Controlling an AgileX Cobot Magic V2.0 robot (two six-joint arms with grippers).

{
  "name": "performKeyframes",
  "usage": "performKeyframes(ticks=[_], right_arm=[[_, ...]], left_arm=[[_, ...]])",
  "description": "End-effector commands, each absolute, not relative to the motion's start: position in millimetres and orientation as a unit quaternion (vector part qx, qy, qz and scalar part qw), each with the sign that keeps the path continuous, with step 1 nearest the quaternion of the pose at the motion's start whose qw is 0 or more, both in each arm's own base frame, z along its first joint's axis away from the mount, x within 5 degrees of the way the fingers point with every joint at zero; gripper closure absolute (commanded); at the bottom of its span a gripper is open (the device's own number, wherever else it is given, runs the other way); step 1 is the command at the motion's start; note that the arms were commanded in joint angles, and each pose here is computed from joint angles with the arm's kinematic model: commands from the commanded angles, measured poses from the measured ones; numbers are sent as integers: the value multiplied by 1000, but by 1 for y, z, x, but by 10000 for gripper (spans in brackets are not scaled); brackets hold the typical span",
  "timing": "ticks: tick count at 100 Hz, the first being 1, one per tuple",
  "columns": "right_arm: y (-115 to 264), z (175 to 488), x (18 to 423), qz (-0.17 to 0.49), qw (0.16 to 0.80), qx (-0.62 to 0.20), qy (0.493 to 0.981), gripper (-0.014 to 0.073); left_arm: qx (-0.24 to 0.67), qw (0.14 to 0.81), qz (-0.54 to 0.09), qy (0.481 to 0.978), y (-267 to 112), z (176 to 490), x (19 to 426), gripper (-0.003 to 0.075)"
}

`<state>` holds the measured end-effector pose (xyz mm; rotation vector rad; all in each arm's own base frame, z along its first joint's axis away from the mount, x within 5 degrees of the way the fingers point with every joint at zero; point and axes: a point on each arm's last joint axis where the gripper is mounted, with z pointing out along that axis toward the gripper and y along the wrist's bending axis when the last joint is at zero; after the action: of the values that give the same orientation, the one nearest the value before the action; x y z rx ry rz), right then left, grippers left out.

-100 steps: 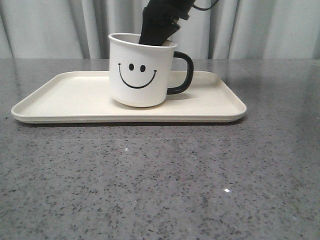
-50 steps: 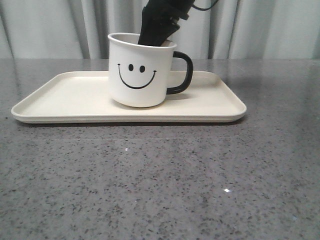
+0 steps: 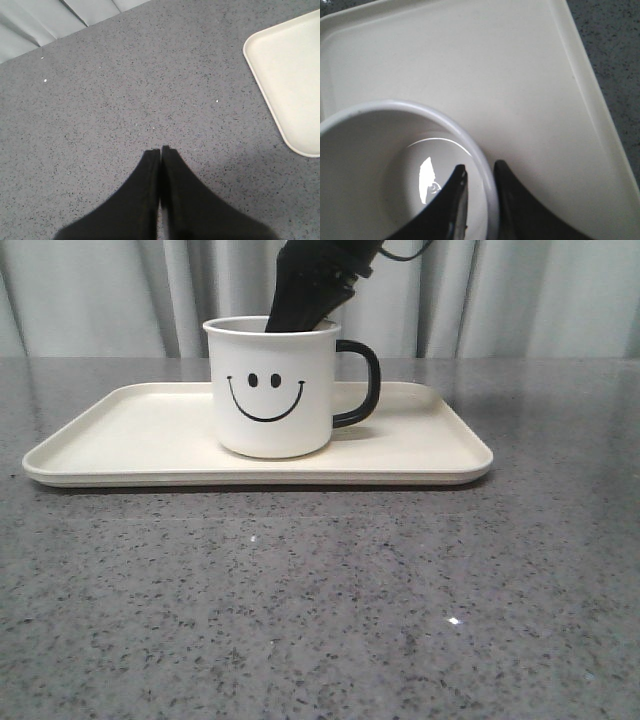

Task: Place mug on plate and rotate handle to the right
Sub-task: 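Lower the rotated mug back onto the tray with the right gripper, then open the right gripper and raise it away from the mug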

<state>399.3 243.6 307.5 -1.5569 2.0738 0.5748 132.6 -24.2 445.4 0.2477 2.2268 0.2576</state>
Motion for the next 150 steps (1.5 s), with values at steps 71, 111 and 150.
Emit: performKeyframes(ticks=[71,111,150], right_arm=[[236,371,369,232,279,-588,723,430],[226,427,343,235,350,-589,690,430],[130,533,293,181,511,-455,706,430]], left_arm=[[94,445,96,885,-23,453,130,740],[94,445,96,885,-23,453,130,740],[98,463,92,876,-25,456,132,740]])
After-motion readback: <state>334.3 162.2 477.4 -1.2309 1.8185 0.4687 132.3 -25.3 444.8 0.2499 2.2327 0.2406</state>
